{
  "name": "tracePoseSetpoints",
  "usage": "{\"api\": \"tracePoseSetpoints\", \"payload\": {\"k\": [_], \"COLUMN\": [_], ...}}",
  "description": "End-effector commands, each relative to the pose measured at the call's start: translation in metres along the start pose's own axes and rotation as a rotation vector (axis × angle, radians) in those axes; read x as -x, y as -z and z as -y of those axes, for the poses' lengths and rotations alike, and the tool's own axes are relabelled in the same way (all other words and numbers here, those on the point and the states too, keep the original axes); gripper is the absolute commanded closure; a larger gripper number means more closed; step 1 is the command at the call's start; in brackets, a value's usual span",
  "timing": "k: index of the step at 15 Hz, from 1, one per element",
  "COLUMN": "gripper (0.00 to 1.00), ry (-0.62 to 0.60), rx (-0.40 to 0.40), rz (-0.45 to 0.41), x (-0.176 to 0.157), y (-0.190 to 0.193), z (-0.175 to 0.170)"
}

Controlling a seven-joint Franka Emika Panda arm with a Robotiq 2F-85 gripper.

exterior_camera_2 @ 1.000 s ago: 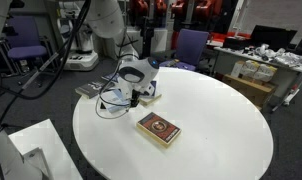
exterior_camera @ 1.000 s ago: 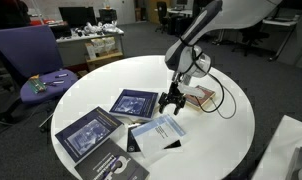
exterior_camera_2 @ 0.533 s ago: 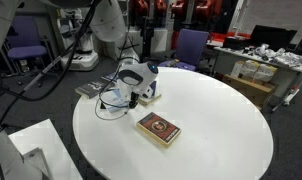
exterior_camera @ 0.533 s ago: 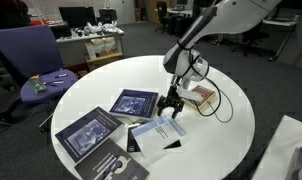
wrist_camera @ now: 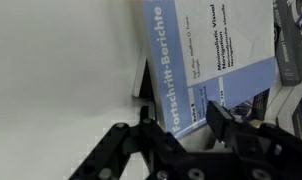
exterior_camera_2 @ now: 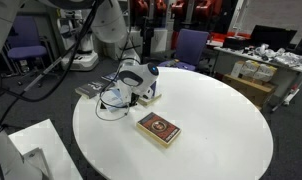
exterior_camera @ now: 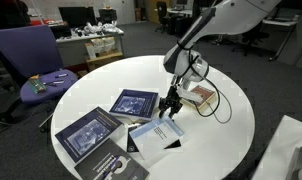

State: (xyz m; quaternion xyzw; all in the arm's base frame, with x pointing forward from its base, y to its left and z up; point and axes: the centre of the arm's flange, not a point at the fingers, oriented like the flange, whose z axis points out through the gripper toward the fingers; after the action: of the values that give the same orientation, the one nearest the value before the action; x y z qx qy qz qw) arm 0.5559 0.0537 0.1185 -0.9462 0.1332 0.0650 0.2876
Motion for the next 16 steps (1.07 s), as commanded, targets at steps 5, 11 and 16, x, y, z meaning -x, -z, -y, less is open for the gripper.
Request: {"api": "tracePoseSetpoints", "payload": {"k": [5, 11, 16], "gripper": [0.98, 0.98, 0.97], "ry": [0.012, 0.009, 0.048], "rx": [-0.051, -0.090, -0.135], "rz": [-0.047, -0.077, -0.128], "x": [-0.002, 0.002, 0.009], "y": [0.007, 0.019, 0.046], "z": [-0.005, 0.001, 0.021]}}
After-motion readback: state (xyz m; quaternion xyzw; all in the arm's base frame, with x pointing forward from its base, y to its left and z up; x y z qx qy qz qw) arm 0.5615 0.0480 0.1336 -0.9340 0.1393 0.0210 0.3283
